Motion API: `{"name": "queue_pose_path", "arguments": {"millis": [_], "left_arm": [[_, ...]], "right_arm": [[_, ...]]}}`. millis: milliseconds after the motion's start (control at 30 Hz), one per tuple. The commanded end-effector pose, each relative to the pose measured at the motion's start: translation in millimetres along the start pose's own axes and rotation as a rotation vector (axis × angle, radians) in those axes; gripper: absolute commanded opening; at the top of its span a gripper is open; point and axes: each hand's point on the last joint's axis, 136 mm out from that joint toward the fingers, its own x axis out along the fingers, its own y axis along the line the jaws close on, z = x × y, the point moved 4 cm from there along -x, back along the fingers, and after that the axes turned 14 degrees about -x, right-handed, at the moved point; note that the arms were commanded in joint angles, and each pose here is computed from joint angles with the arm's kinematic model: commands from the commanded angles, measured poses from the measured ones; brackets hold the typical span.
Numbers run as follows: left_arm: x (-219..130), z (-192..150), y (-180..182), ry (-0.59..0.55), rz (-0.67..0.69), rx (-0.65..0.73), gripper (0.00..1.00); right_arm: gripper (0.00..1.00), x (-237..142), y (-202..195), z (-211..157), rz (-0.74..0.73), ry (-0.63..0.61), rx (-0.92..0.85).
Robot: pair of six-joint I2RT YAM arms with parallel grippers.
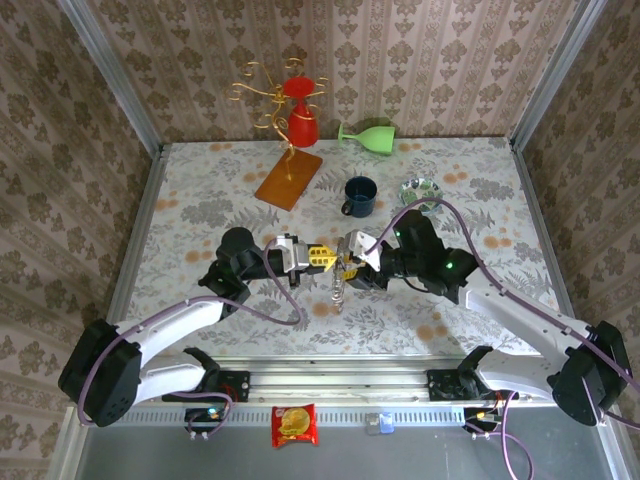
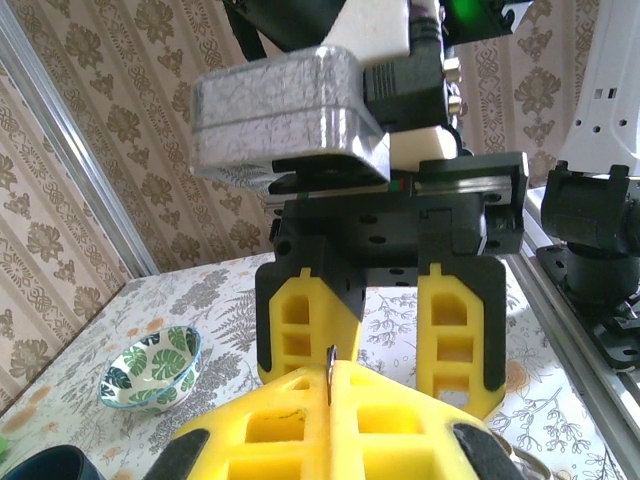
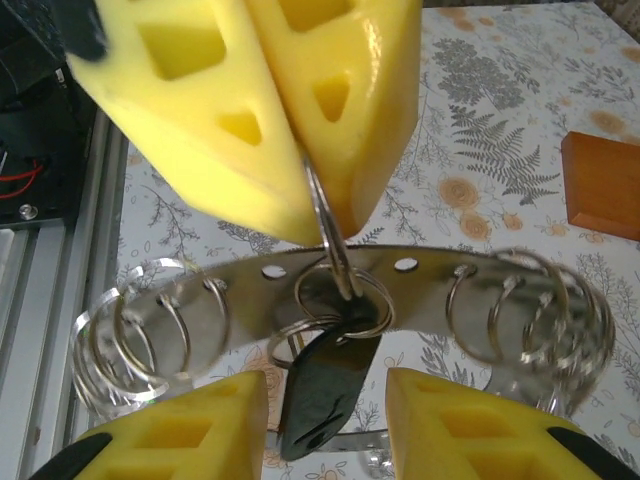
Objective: Put the keys on the keyring
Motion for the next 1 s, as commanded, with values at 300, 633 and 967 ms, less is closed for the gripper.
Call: {"name": "queue_pose_path", "arguments": {"millis": [300,633,967], "left_arm": [[-0.6,14.0,0.4,-0.055,0.005,0.033,0.00],[-3.3,2.7,5.9,-0.005,0.063,0.050,0.00],[-3.6,-11.8,5.0,0.083,0.062,0.049,0.00]], "right_arm": [[0.20,9.0,-11.5,7.1,-0.041,-0.069,0.004],[0.00,-12.2,-18.5,13.1,-0.131,-0.016,-0.050],[0.00,-32.0,-26.7,31.0,-0.175,0.007,-0.113]]}}
